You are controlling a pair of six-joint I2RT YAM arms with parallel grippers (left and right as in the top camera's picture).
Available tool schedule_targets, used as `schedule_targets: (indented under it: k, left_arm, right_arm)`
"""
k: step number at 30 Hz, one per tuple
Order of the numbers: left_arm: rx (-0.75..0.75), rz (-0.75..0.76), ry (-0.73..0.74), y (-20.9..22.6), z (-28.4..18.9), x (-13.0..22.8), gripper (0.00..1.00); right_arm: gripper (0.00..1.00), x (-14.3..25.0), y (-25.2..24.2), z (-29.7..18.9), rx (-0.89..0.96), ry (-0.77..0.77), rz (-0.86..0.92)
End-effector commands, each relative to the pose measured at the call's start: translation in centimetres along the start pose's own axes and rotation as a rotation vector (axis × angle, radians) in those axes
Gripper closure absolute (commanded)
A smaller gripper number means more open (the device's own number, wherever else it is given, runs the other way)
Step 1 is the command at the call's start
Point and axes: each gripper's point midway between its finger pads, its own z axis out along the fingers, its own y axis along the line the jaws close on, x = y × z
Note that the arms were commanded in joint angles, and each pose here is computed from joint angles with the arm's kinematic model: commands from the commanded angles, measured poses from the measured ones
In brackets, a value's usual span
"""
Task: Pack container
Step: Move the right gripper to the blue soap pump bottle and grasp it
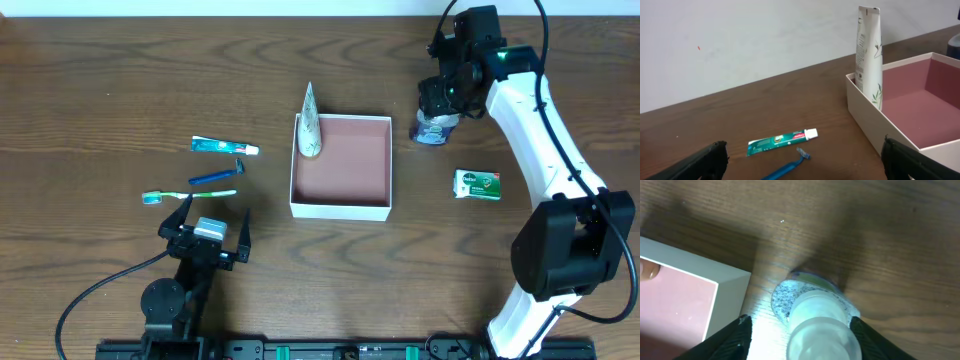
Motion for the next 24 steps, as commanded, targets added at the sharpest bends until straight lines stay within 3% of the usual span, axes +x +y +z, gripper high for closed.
schedule_targets:
  k: [1,24]
  left_arm:
    - [0.018,-0.018,0.042,-0.41,0.08,1.48,0.02]
    - [0.018,-0.018,0.042,-0.41,0.08,1.48,0.02]
  right_arm:
    - [0.4,0.23,-0.38,0.43,-0.002,0.011,0.017]
    - [0.35,0.6,-0.62,0.8,0.009,0.023,0.018]
